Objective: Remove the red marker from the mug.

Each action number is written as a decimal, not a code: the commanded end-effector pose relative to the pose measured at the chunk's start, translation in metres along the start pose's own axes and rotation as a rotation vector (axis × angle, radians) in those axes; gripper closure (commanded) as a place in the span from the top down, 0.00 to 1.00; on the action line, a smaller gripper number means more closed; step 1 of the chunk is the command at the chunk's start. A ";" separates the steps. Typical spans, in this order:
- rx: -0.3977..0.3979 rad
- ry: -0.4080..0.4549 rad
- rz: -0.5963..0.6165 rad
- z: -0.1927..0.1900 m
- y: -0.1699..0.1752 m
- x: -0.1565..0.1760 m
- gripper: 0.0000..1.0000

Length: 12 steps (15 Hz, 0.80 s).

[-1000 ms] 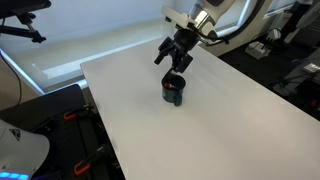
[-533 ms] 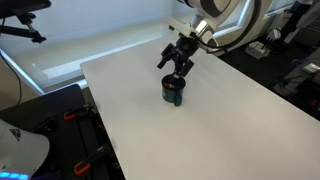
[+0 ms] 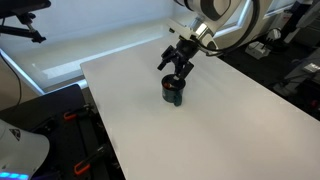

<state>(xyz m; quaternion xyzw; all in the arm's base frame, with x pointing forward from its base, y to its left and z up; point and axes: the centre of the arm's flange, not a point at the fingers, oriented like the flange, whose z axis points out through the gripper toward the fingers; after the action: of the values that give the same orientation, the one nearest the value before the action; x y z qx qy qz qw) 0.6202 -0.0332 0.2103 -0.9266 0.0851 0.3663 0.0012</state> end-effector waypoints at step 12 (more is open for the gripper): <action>-0.003 -0.028 -0.013 0.004 0.007 0.016 1.00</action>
<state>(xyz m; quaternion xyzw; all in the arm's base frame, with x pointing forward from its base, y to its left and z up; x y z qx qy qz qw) 0.6227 -0.0437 0.1956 -0.9239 0.0918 0.3715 0.0030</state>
